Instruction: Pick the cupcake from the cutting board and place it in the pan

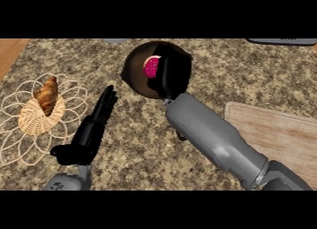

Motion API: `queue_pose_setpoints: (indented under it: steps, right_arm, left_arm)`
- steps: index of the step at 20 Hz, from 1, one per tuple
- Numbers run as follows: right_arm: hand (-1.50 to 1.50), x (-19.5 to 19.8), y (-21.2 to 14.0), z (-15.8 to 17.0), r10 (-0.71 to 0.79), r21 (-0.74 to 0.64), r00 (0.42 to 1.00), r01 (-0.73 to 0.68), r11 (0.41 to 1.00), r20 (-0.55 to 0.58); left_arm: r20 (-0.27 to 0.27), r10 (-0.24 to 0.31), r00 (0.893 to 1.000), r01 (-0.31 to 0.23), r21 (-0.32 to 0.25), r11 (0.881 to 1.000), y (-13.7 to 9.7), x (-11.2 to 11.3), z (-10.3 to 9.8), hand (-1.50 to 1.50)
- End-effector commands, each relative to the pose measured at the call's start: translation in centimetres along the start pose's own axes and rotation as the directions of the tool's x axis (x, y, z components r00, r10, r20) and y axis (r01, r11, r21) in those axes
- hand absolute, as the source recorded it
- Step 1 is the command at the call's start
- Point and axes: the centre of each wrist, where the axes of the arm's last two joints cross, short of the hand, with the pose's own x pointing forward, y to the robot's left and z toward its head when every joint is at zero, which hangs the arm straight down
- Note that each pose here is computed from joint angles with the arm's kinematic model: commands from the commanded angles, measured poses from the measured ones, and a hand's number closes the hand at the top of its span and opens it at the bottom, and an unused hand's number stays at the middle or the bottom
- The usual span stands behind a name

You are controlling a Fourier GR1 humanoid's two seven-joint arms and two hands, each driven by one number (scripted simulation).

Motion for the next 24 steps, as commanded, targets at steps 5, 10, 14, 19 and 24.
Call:
queue_pose_setpoints:
  steps: [5,10,14,19,24]
  right_arm:
    - [1.5,-3.5,0.8,-3.7,-0.069,-0.149,0.994,0.056,0.987,-0.082]
    - [1.5,-4.5,0.6,-4.5,-0.042,0.036,0.977,0.051,0.998,-0.21]
    - [-1.5,-6.4,1.8,-3.4,0.105,0.296,0.963,-0.027,0.955,-0.25]
    - [-1.5,-6.6,1.2,-4.2,-0.072,0.355,0.965,0.162,0.921,-0.253]
    - [-1.5,-6.4,0.6,-5.0,-0.25,0.193,0.944,0.292,0.937,-0.214]
  left_arm:
    - [0.022,-0.003,1.0,0.003,-0.007,1.0,0.8,0.4,0.4,0.0]
    - [0.038,0.003,0.999,-0.002,-0.023,1.0,-0.1,0.9,-0.6,0.0]
    - [0.034,0.014,0.999,-0.013,-0.046,0.999,-0.7,0.6,-0.6,0.0]
    - [0.03,0.013,0.999,-0.012,-0.039,0.999,-1.3,0.6,-1.0,0.0]
    - [0.044,-0.01,0.999,0.012,-0.048,0.999,-0.5,1.3,-1.2,0.0]
